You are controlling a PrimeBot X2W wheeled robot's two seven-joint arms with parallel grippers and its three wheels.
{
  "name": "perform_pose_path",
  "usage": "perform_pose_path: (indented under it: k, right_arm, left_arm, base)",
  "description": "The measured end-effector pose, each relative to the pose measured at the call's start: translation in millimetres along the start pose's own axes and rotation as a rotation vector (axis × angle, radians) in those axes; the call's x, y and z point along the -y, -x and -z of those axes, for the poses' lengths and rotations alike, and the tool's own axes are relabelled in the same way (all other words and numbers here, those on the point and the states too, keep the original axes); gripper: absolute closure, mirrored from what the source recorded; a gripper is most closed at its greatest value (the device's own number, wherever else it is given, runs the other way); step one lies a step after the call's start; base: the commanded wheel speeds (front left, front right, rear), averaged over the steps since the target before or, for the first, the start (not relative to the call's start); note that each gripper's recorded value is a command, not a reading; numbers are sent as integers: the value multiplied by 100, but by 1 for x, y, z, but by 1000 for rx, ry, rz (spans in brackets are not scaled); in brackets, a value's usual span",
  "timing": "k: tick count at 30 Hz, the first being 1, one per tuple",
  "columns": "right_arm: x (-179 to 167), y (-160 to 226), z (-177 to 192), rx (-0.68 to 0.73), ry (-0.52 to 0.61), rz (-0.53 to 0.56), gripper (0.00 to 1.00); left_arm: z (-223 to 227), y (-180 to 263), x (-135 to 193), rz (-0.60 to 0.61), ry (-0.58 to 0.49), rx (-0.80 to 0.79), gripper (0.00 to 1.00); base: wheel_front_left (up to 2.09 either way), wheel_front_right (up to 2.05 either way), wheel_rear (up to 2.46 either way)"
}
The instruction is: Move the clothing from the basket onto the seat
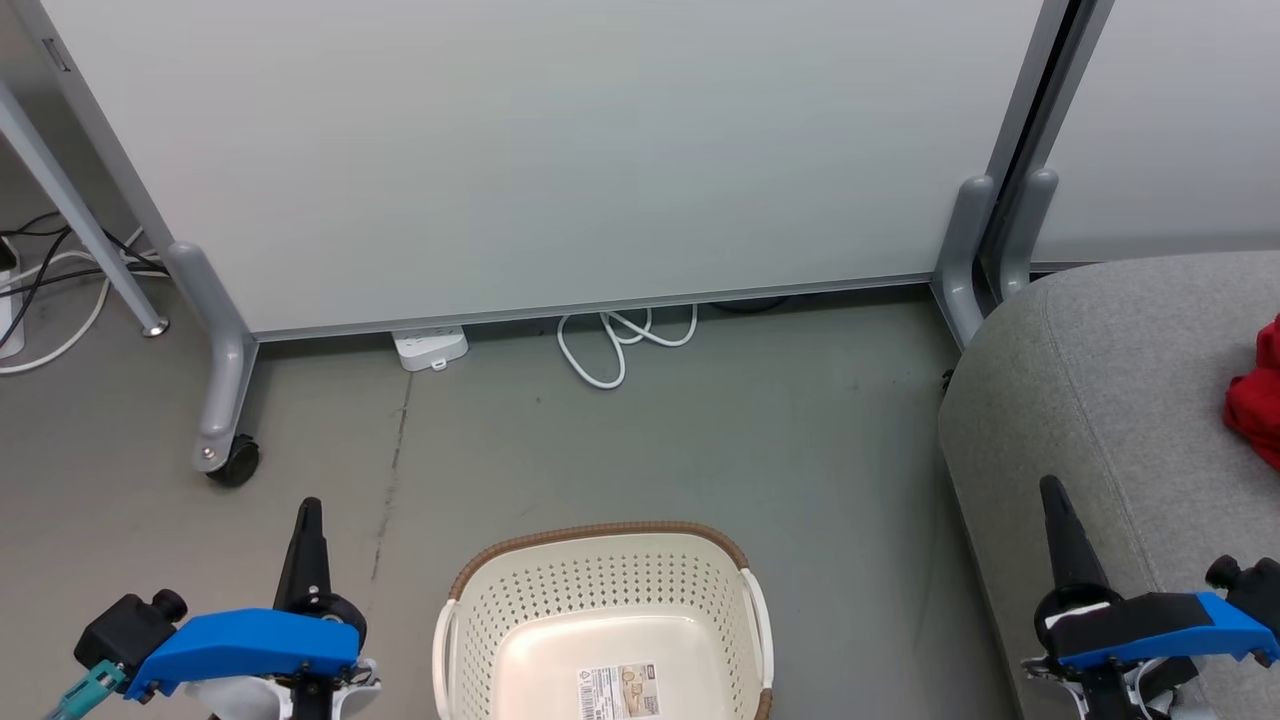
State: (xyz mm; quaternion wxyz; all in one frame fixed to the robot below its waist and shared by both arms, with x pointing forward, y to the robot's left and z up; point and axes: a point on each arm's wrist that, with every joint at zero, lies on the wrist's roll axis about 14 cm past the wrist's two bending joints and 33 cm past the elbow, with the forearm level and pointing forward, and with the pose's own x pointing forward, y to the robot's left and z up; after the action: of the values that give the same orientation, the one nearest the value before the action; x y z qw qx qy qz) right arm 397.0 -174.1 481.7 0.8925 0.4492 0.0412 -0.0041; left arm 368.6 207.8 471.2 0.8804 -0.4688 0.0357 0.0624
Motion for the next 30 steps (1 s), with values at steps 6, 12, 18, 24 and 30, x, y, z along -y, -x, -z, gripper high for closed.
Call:
perform_pose_path:
  k: [6,12,18,24,30]
  right_arm:
    - [0,1,-3,3,-71,2,100]
    - [1,2,-6,7,-137,2,100]
    - [1,3,-8,12,-200,1,100]
    - [1,4,-11,15,-260,-1,100]
    - [1,5,-13,18,-316,-5,100]
  left_arm:
    - [-2,-1,2,5,66,0,100]
    - [-3,-3,4,13,128,-4,100]
    - [-3,-4,7,22,186,-9,100]
    - [-4,-5,9,31,242,-14,100]
    - [-6,-7,13,43,294,-15,100]
  base:
    - [0,0,0]
    - [0,0,0]
    - [0,0,0]
    - [0,0,0]
    - [0,0,0]
